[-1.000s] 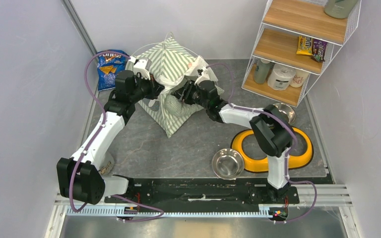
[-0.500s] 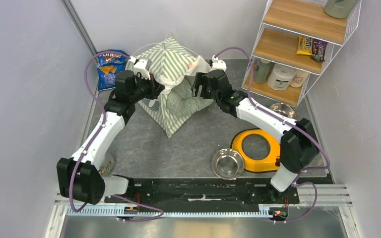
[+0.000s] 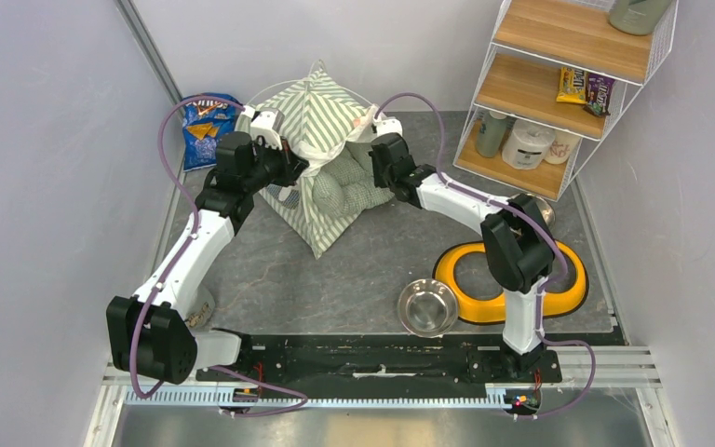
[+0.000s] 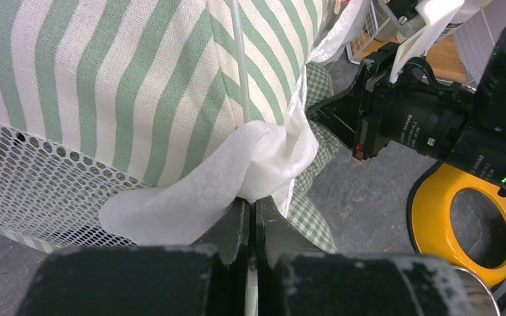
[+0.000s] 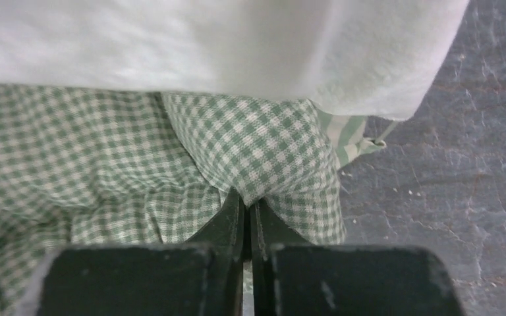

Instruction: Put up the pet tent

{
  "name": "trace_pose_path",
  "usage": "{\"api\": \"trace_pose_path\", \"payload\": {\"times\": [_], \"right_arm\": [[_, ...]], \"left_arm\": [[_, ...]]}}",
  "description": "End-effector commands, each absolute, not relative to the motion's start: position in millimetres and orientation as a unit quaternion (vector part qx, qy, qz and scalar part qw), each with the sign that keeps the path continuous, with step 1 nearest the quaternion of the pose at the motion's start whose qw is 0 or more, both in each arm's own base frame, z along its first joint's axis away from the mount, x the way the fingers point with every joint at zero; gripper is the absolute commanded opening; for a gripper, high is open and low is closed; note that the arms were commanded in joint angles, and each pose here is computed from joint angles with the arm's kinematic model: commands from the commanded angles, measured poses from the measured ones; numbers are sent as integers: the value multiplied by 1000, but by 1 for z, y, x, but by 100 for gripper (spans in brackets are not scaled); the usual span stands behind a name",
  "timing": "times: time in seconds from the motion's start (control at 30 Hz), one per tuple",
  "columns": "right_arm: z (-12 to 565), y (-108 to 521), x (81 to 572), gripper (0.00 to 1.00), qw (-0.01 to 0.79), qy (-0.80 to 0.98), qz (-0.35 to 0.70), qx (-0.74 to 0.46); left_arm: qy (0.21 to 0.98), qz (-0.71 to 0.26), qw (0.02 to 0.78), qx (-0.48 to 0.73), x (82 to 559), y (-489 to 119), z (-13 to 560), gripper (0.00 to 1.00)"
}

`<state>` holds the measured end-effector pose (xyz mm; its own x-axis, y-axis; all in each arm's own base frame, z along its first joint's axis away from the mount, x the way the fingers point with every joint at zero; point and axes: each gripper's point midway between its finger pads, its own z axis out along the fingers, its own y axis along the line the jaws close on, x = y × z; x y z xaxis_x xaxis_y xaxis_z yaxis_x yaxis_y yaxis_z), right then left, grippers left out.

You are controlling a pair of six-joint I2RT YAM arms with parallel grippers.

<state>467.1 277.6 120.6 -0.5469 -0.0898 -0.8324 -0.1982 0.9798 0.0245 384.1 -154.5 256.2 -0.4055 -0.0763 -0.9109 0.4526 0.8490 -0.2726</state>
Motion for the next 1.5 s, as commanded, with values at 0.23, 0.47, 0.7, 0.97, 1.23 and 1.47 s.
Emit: {"api": "trace_pose_path", "payload": {"times": [0.23,0.47,0.7,0.97,1.23,1.47], "right_arm": [[262,359,444,0,679,663,193,-248],[272,383,430,0,702,598,246,-300],[225,362,478,0,701,647,219,-207],[196,329,488,34,688,694,172,-120],[240,306,451,77,638,742,192,-79],[231,325,388,81,527,784,277,-175]], "left_arm": [[817,-257,502,121,379,-157,248,2],[815,-271,498,121,380,-162,252,2],[813,-281,495,120,381,-165,255,2],[818,-282,488,117,381,-164,248,2],[822,-274,486,115,383,-161,243,2],[821,-274,486,119,382,-161,244,2]]}}
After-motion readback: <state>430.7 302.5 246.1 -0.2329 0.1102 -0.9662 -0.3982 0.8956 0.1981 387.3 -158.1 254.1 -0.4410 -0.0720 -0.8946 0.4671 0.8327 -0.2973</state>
